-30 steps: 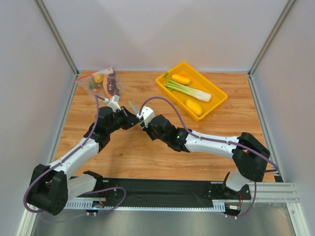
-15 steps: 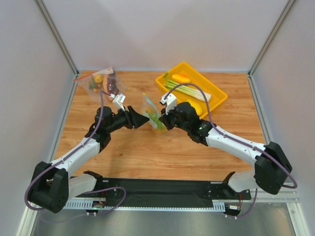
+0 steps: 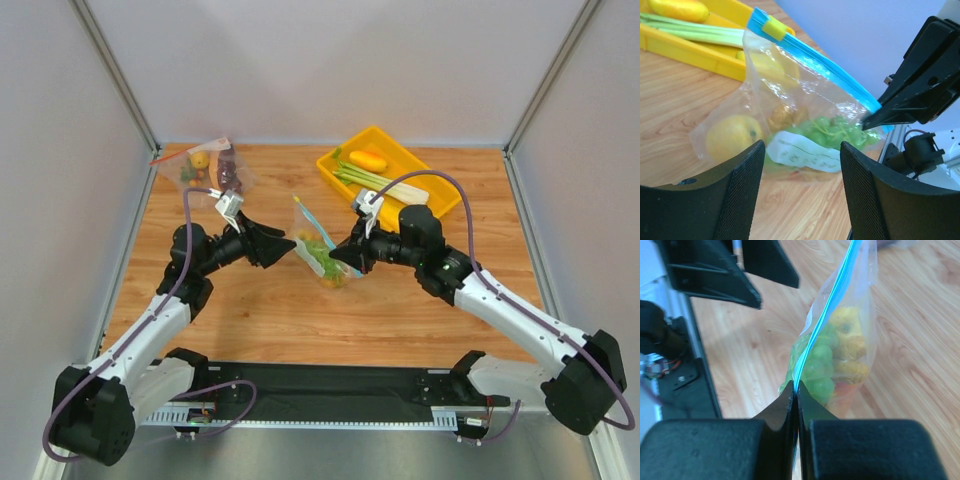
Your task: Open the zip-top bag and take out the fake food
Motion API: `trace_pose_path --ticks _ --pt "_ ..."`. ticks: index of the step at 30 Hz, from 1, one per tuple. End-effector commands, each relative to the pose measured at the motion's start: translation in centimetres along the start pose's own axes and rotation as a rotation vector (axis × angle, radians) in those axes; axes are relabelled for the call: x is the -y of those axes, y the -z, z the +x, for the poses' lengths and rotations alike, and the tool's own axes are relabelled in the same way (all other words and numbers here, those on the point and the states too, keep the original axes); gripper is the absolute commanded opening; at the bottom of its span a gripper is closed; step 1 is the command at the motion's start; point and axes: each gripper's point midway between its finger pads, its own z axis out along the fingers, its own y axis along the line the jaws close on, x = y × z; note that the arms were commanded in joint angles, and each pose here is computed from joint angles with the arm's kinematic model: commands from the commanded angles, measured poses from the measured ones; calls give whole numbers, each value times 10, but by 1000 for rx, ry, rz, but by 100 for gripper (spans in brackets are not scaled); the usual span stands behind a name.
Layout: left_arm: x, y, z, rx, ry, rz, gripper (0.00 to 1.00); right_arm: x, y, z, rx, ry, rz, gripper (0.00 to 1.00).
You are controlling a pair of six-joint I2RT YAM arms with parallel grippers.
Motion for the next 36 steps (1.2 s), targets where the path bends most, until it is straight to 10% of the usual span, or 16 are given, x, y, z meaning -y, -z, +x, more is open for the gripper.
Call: trace_pose_path --ticks 1,25,36 --pt "28 7 -22 50 -153 122 70 -43 19 -17 48 -2 -190 0" --pt "96 30 -26 73 -111 505 70 -101 58 -36 92 -9 -442 0" --pt "90 24 -12 42 13 577 4 -62 33 -9 22 -54 -268 3"
